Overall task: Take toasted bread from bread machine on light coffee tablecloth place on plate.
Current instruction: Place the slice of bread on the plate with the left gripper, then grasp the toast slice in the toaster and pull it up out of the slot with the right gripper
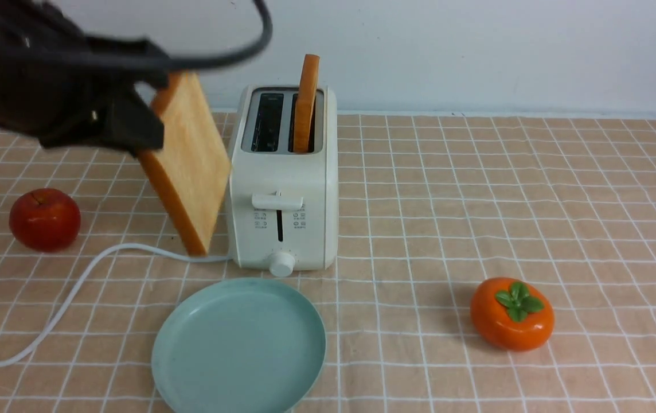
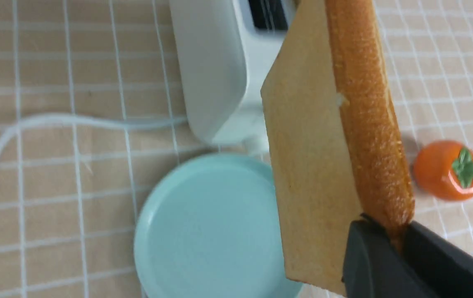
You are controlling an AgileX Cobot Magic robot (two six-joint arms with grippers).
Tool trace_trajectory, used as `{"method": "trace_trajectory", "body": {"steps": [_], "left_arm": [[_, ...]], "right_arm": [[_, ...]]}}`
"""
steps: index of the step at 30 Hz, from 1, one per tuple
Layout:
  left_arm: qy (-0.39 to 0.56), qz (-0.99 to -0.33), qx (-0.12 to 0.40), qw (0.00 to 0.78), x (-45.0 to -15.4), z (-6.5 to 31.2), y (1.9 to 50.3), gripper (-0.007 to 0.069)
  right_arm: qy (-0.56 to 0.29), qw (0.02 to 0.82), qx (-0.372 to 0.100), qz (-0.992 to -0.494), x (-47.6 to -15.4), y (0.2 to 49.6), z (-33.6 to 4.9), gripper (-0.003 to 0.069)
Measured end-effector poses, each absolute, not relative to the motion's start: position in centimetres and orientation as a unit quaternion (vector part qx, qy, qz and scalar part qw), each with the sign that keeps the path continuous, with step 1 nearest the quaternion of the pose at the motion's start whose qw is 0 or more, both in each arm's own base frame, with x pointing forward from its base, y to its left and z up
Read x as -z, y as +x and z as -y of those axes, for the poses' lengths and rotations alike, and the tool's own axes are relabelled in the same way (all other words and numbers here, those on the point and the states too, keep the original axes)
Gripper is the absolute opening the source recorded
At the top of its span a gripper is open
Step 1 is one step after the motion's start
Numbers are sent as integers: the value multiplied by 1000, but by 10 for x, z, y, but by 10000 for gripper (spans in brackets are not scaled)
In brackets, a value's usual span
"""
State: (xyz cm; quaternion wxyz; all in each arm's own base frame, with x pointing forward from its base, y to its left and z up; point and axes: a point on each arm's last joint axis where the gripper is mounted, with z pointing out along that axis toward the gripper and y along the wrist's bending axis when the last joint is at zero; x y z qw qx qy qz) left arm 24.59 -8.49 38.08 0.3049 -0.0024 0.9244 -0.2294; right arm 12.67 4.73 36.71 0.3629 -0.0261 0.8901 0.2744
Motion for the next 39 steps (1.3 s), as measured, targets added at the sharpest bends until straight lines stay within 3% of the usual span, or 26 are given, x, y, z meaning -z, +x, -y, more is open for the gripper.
{"method": "trace_trajectory", "body": {"steps": [1,4,7,15,20,24,27,31,34,39], "left_arm": [[-2,-926,227,302,-377,85,246,36],[-8,-926,277,256,-320,93,240,36],[-11,-918,314,242,-288,100,241,36],[24,-910,332,248,-254,109,262,36],[21,-920,318,230,-234,110,272,85],[31,-925,306,221,-228,110,273,207],[40,-931,295,211,-226,108,271,245],[32,-946,261,188,-221,103,269,239],[20,-965,204,165,-219,92,263,204],[-9,-974,138,177,-239,76,248,147]], "right_arm": [[-26,363,-274,-890,-367,127,-47,39],[-26,362,-274,-890,-367,127,-47,42],[-26,362,-274,-890,-367,127,-47,44],[-26,363,-274,-890,-367,127,-47,53],[-25,364,-278,-889,-368,127,-48,59],[-20,375,-280,-884,-369,128,-48,69],[-13,399,-278,-874,-375,132,-46,76],[-15,411,-279,-868,-385,135,-46,81],[-23,409,-281,-868,-396,141,-47,83],[-41,387,-284,-876,-407,160,-51,85]]}}
